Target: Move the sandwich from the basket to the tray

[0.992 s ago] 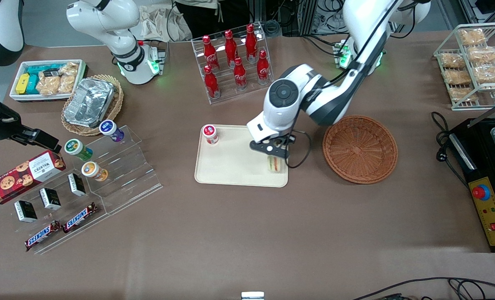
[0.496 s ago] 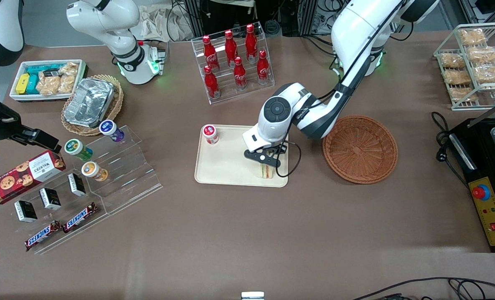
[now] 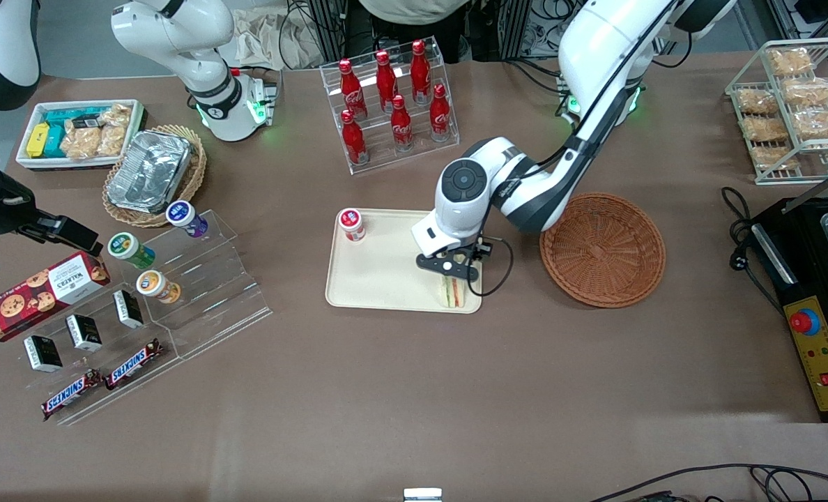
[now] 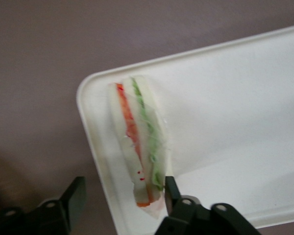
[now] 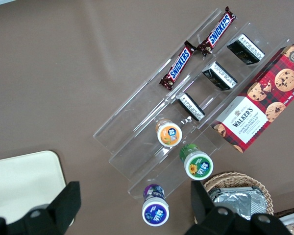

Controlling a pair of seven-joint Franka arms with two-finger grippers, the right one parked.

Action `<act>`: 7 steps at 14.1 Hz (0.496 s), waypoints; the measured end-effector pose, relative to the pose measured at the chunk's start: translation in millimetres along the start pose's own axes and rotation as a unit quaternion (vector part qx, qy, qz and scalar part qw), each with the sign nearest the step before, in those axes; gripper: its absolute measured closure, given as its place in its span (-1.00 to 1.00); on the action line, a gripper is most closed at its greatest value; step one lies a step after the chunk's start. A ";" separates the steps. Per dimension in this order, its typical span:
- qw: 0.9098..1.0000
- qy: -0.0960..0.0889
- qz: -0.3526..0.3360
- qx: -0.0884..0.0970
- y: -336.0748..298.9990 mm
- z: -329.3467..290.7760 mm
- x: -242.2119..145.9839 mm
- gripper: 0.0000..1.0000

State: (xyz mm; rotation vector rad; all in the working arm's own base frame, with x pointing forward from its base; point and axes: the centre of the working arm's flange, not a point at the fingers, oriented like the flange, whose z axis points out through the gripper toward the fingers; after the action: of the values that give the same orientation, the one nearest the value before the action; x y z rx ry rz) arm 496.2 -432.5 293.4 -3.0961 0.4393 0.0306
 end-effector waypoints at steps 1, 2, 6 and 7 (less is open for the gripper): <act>1.000 0.002 -0.007 0.009 -9.6 -15.3 1.7 -0.77; 1.000 0.001 -0.014 0.020 -20.8 -33.5 2.0 -0.95; 0.999 -0.004 0.006 0.053 -94.5 -123.5 -1.4 -0.99; 0.999 -0.010 0.008 0.048 -120.8 -142.4 -2.7 -0.99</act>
State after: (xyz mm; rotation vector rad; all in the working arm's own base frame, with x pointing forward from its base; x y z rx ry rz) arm 529.7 -318.2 437.2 -2.9956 0.4511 0.0410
